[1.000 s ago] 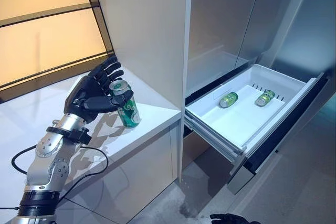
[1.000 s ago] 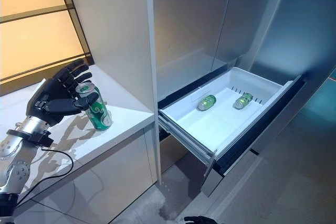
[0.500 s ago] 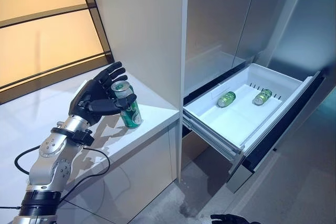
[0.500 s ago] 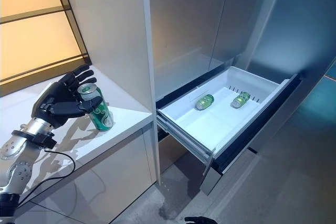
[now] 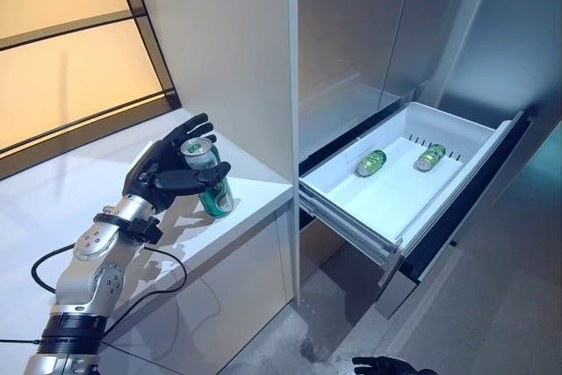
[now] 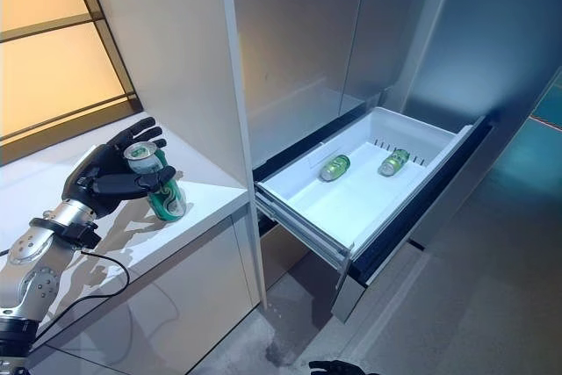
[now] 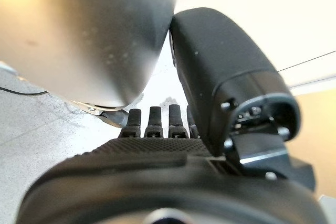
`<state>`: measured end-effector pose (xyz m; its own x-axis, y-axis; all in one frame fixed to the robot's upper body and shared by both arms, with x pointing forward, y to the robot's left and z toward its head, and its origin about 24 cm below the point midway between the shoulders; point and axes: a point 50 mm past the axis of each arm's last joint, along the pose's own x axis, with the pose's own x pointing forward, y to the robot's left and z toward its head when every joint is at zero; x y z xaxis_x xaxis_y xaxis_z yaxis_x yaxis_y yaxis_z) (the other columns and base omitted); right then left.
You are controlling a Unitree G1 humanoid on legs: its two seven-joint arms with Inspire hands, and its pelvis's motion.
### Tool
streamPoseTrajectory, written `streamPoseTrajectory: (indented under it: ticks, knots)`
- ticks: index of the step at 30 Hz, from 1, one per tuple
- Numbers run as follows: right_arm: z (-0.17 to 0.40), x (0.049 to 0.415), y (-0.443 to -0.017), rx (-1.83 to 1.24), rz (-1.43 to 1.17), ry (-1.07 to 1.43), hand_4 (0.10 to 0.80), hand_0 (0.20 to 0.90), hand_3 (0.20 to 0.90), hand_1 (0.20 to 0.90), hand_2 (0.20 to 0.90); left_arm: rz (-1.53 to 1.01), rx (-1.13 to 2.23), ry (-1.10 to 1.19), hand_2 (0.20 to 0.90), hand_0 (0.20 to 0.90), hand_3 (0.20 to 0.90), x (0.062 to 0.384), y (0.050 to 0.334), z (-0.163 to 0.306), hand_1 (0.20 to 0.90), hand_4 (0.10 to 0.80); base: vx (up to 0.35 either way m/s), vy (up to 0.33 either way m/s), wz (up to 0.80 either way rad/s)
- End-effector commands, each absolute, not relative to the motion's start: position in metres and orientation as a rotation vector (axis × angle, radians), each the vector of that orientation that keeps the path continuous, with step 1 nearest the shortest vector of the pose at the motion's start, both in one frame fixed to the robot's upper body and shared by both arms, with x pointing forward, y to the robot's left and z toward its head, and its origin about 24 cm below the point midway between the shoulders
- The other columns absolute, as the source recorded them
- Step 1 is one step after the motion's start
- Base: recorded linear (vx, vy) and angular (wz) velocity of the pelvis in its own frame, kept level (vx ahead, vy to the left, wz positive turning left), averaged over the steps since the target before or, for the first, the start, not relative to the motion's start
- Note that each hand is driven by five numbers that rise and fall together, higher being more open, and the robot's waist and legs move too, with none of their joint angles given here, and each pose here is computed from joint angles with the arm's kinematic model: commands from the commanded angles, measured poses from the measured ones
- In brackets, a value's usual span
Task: Put drinks into fridge and close the fridge
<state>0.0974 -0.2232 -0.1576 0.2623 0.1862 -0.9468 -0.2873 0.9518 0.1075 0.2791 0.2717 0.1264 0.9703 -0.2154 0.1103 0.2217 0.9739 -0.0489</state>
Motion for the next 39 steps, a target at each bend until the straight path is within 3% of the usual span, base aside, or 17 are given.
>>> streamPoseTrajectory:
  ticks: [1,27,28,29,30,31,32,39]
  knots:
    - [-0.157,0.085,-0.242,-0.156,0.352,1.352,0.8,0.9,0.9,0.9,0.9,-0.206,-0.034,-0.38,0.9,0.9,0.9,0.301,0.269,0.194,0.9,0.8,0.0,0.0,0.0]
    - [-0.157,0.086,-0.239,-0.149,0.35,1.347,0.8,0.9,0.9,0.9,0.9,-0.154,-0.04,-0.346,0.9,0.9,0.9,0.308,0.274,0.187,0.9,0.8,0.005,-0.003,-0.02]
    - [-0.157,0.088,-0.238,-0.152,0.355,1.344,0.8,0.9,0.9,0.9,0.9,-0.15,-0.034,-0.344,0.766,0.766,0.744,0.307,0.274,0.186,0.766,0.644,0.001,-0.022,-0.04]
    - [-0.156,0.088,-0.238,-0.155,0.359,1.343,0.8,0.9,0.9,0.9,0.9,-0.147,-0.029,-0.344,0.512,0.512,0.447,0.307,0.275,0.186,0.512,0.347,0.0,-0.02,-0.08]
    - [-0.156,0.089,-0.238,-0.159,0.366,1.342,0.8,0.9,0.9,0.9,0.9,-0.142,-0.025,-0.345,0.373,0.373,0.285,0.306,0.277,0.186,0.373,0.185,-0.002,-0.017,-0.13]
    - [-0.156,0.089,-0.238,-0.162,0.373,1.342,0.8,0.9,0.9,0.9,0.9,-0.136,-0.019,-0.348,0.373,0.373,0.285,0.305,0.278,0.186,0.373,0.185,-0.001,-0.014,-0.21]
    - [-0.156,0.089,-0.238,-0.164,0.376,1.342,0.8,0.9,0.9,0.9,0.9,-0.134,-0.018,-0.348,0.3,0.3,0.2,0.305,0.279,0.186,0.3,0.1,0.003,-0.011,-0.23]
    - [-0.158,0.082,-0.236,-0.165,0.39,1.345,0.8,0.9,0.9,0.9,0.9,-0.099,-0.03,-0.421,0.3,0.3,0.2,0.297,0.284,0.19,0.3,0.1,0.015,-0.023,-0.15]
